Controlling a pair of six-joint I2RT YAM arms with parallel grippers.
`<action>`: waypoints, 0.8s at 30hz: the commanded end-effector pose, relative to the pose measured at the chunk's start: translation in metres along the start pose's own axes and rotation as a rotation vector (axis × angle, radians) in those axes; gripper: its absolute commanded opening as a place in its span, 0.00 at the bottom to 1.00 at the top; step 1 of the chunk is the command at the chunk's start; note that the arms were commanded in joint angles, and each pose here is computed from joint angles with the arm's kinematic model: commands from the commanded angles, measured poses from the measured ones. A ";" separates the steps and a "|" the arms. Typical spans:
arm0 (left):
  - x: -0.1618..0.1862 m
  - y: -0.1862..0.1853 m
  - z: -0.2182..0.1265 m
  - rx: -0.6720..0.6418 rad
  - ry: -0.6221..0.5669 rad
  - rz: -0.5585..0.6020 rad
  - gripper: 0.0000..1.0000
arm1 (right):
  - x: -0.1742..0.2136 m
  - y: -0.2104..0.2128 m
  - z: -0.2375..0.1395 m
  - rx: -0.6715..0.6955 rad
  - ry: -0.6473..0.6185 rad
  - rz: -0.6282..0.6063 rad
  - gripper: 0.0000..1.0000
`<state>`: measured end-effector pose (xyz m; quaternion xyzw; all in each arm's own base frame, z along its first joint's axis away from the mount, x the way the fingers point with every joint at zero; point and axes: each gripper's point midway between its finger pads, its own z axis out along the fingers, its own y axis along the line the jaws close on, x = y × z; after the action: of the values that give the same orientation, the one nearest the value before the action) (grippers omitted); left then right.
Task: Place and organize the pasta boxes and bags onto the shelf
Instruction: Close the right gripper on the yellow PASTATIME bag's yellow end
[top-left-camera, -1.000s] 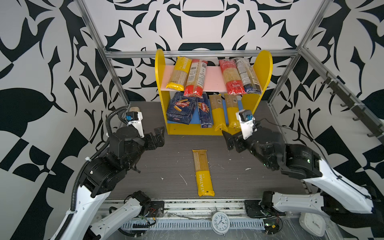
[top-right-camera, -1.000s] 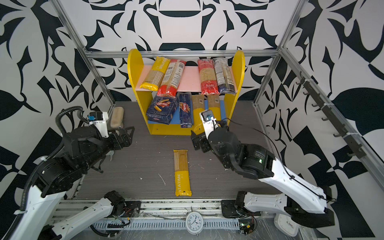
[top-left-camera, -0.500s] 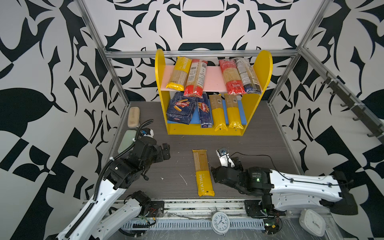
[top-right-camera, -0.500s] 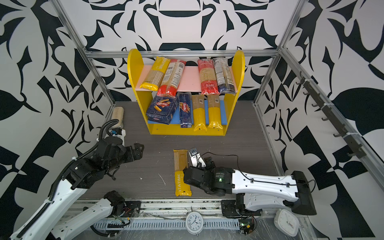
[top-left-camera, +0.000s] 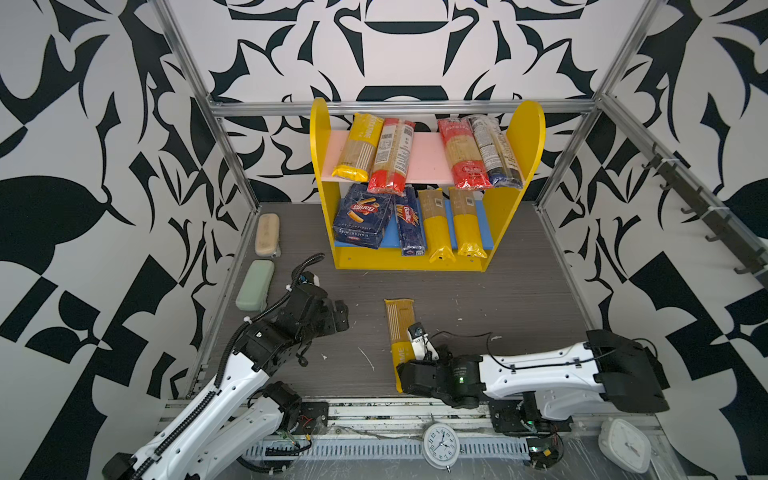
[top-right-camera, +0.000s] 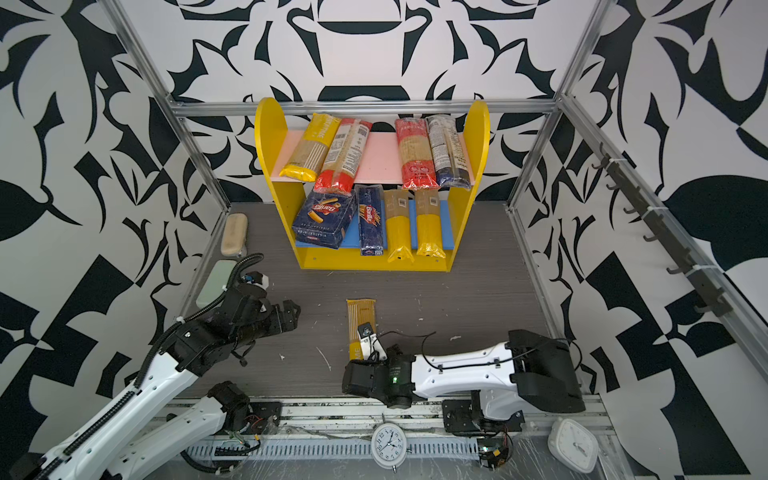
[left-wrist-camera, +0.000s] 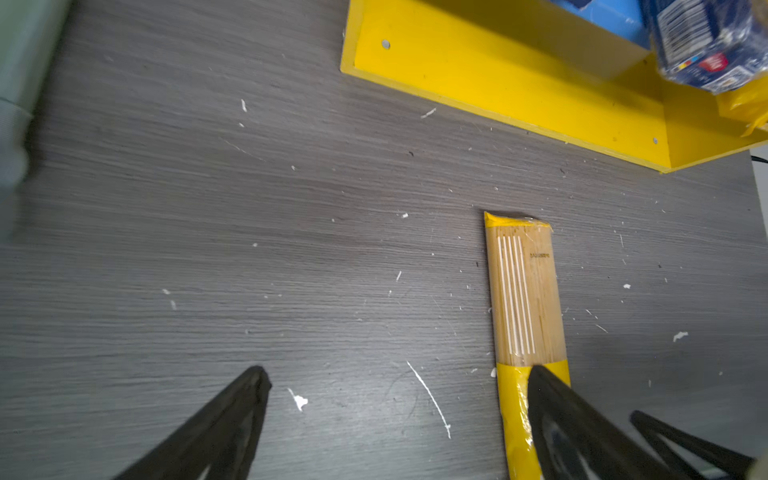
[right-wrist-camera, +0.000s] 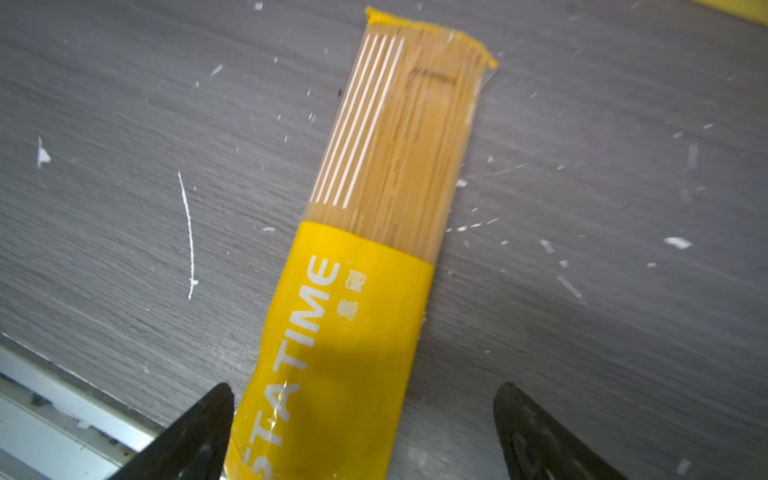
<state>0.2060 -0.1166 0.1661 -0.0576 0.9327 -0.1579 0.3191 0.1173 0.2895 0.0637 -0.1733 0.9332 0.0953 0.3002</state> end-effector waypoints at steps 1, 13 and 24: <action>0.001 -0.011 0.009 0.054 -0.001 -0.042 0.99 | -0.005 0.024 0.001 -0.060 -0.005 0.072 1.00; 0.007 -0.010 0.014 0.072 0.000 -0.046 0.99 | 0.008 0.030 0.019 -0.008 0.030 0.048 1.00; 0.011 -0.007 0.010 0.083 -0.008 -0.057 1.00 | 0.035 0.022 0.043 0.046 0.091 0.059 0.99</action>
<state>0.2062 -0.1285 0.1571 -0.0675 0.9226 -0.2012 0.3222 0.1084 0.3107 0.0149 -0.1516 0.9494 0.0733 0.2649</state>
